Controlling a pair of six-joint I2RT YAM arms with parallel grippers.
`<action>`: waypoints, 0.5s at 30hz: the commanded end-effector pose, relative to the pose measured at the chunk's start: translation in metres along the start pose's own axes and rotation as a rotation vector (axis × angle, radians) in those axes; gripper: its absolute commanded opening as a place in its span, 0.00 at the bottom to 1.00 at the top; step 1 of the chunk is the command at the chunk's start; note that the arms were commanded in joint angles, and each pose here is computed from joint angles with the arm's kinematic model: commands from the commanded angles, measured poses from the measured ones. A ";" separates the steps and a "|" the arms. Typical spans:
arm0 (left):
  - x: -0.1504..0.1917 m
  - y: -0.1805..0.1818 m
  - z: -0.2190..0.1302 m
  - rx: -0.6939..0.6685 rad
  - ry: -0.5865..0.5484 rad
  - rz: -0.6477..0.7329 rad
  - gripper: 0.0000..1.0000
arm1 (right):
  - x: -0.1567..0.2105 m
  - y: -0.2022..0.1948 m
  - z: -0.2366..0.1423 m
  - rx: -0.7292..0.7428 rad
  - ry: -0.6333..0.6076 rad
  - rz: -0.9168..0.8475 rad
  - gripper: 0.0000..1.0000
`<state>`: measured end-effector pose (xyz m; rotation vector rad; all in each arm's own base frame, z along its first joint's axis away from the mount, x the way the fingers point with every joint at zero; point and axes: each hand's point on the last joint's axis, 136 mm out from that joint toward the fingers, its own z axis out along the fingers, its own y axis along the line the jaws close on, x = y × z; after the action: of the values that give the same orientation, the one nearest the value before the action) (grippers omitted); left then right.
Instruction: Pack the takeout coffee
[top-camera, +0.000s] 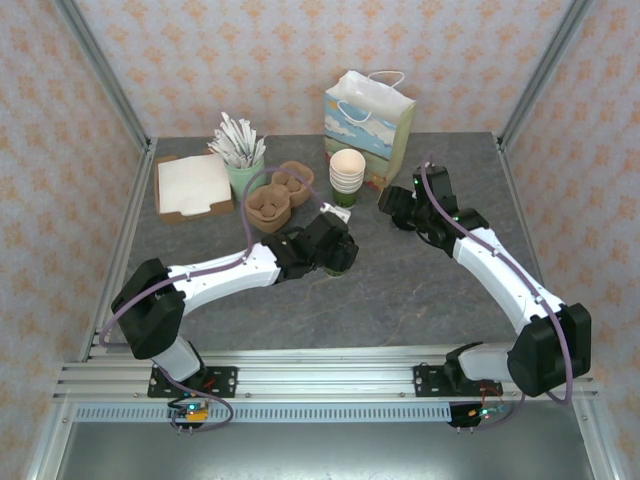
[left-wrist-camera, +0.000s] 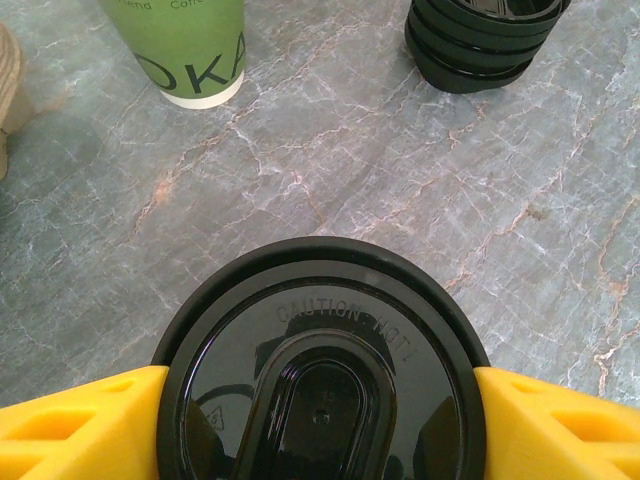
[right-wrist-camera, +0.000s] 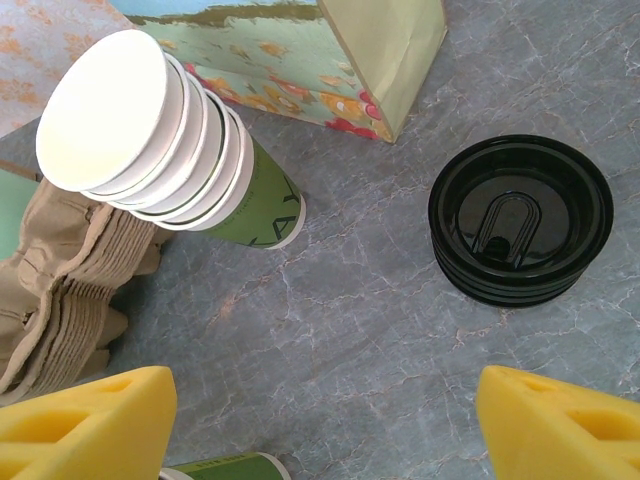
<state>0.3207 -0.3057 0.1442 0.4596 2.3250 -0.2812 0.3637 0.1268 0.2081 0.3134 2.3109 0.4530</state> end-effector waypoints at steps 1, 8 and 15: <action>0.015 0.011 0.008 -0.055 0.041 0.002 0.75 | -0.005 0.003 0.001 -0.017 -0.017 0.015 0.79; 0.020 0.010 0.013 -0.054 0.058 0.010 0.75 | -0.007 0.006 0.003 -0.024 -0.013 0.016 0.79; 0.024 0.008 0.015 -0.058 0.073 0.022 0.75 | -0.007 0.007 0.005 -0.029 -0.009 0.019 0.79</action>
<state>0.3213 -0.3059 0.1359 0.4649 2.3405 -0.2653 0.3648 0.1312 0.2033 0.3051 2.3268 0.4728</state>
